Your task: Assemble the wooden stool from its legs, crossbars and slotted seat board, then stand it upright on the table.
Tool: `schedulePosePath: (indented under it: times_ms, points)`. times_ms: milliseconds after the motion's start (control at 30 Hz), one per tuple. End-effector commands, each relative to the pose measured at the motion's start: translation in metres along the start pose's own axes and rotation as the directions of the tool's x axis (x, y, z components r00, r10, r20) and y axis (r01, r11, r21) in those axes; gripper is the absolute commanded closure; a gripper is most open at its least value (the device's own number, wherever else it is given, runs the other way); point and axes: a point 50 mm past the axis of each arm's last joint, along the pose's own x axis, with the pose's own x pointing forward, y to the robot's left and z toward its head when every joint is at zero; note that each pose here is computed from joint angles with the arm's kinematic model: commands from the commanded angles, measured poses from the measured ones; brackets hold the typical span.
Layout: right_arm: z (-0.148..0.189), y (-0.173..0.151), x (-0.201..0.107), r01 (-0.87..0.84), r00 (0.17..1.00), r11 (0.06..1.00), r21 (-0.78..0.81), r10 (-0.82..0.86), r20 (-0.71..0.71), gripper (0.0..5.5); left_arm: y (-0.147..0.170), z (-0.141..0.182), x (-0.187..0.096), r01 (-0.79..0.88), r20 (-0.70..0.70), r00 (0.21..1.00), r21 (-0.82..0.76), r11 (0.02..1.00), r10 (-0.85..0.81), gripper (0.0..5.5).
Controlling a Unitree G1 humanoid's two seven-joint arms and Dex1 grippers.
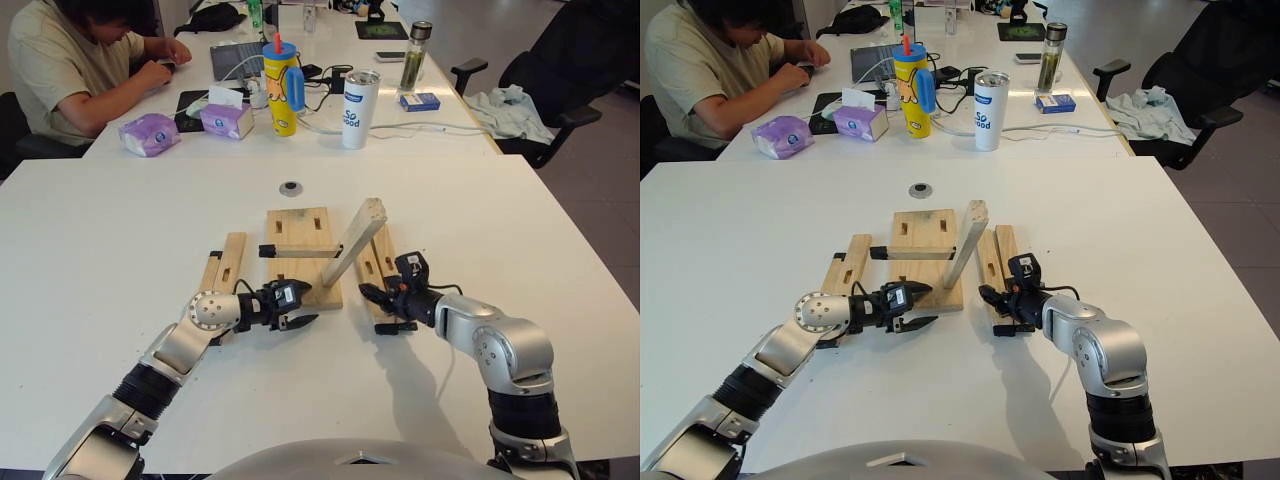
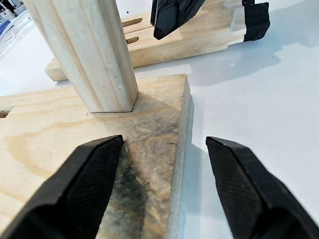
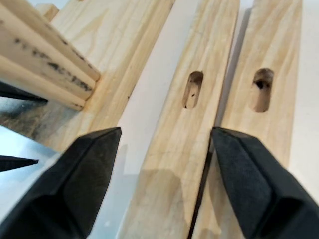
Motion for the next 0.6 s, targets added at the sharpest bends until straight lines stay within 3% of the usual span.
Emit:
schedulePosePath:
  times_ms: [33, 500, 600]
  points:
    - [-0.002, 0.003, 0.0, 0.027, 0.998, 1.0, 0.006, -0.026, -0.065, 2.14, -0.029, -0.051, -0.007, 0.048, -0.246, 0.966, -0.156, 0.987, -0.086, 2.41]
    - [-0.015, 0.001, 0.016, 0.128, 0.976, 0.986, -0.107, -0.144, -0.164, 2.14, -0.025, -0.051, 0.015, 0.068, -0.286, 0.955, -0.067, 0.995, -0.084, 2.41]
    - [-0.014, -0.005, 0.018, 0.159, 0.975, 0.98, -0.122, -0.176, -0.137, 2.59, -0.021, -0.049, 0.02, 0.063, -0.281, 0.957, -0.049, 0.997, -0.075, 2.41]
